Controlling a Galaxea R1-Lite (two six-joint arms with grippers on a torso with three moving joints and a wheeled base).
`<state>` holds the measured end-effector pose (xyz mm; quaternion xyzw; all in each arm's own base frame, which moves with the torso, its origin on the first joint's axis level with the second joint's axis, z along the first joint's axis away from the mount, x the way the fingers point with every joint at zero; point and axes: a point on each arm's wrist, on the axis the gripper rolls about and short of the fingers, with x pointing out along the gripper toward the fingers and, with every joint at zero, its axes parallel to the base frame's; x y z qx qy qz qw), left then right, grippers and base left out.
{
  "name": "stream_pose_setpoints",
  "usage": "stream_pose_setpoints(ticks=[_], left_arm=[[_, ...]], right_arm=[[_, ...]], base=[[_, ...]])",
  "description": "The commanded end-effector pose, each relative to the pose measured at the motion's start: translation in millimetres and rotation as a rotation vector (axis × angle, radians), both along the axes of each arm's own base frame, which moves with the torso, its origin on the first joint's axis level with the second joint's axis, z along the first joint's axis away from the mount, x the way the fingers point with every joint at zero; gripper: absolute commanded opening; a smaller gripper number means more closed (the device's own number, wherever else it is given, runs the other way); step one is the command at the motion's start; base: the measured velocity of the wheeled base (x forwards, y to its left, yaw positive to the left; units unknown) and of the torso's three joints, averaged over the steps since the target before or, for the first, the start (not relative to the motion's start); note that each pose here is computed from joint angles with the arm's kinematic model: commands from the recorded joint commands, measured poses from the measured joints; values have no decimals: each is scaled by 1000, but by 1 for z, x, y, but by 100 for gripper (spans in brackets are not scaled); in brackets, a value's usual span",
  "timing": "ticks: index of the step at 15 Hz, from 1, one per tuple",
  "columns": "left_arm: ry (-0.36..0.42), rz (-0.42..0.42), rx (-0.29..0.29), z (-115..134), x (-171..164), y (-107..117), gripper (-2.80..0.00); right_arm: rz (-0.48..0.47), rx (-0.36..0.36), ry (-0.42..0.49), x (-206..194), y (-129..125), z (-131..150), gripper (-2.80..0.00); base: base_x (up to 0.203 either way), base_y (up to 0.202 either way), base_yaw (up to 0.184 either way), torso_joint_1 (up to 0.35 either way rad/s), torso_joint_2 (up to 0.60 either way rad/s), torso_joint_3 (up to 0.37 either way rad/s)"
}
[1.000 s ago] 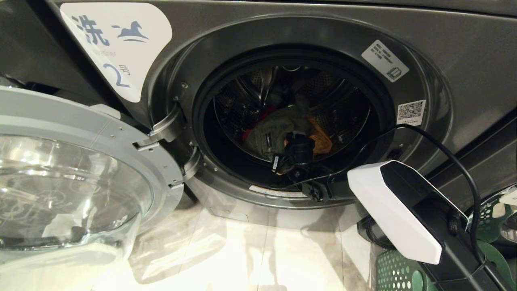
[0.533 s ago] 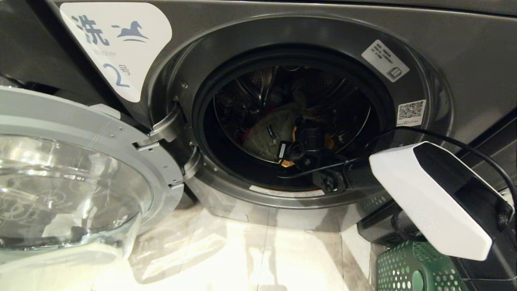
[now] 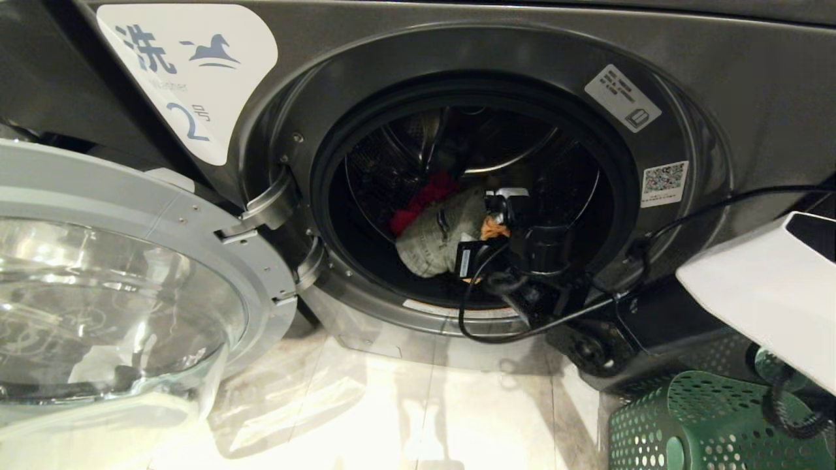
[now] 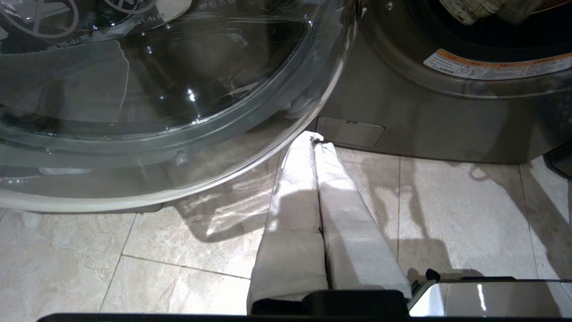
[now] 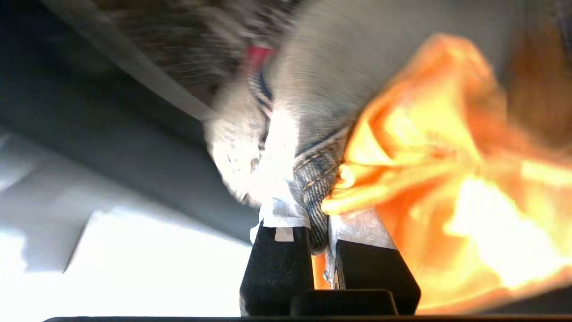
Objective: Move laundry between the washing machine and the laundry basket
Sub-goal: Pick a cloth and place it into the basket
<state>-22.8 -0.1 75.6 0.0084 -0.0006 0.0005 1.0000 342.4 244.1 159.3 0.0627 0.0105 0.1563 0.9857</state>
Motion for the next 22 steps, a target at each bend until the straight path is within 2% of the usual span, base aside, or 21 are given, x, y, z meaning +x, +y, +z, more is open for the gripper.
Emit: stream_pose_setpoints(ticks=[1, 4, 10, 13, 18, 22], left_arm=[[0, 0, 0, 0, 0, 0, -280], [0, 0, 0, 0, 0, 0, -280], [0, 0, 0, 0, 0, 0, -280], [0, 0, 0, 0, 0, 0, -280], [0, 0, 0, 0, 0, 0, -280], [0, 0, 0, 0, 0, 0, -280]], right_arm=[[53, 11, -81, -40, 2, 20, -280], [79, 8, -158, -88, 11, 33, -280], [74, -7, -239, -108, -2, 64, -280], [100, -28, -224, -125, -9, 61, -280], [132, 25, -287, -156, -16, 80, -280], [162, 46, -298, -183, -31, 87, -280]], base=[[0, 0, 0, 0, 0, 0], [0, 0, 0, 0, 0, 0], [0, 0, 0, 0, 0, 0], [0, 0, 0, 0, 0, 0], [0, 0, 0, 0, 0, 0], [0, 0, 0, 0, 0, 0]])
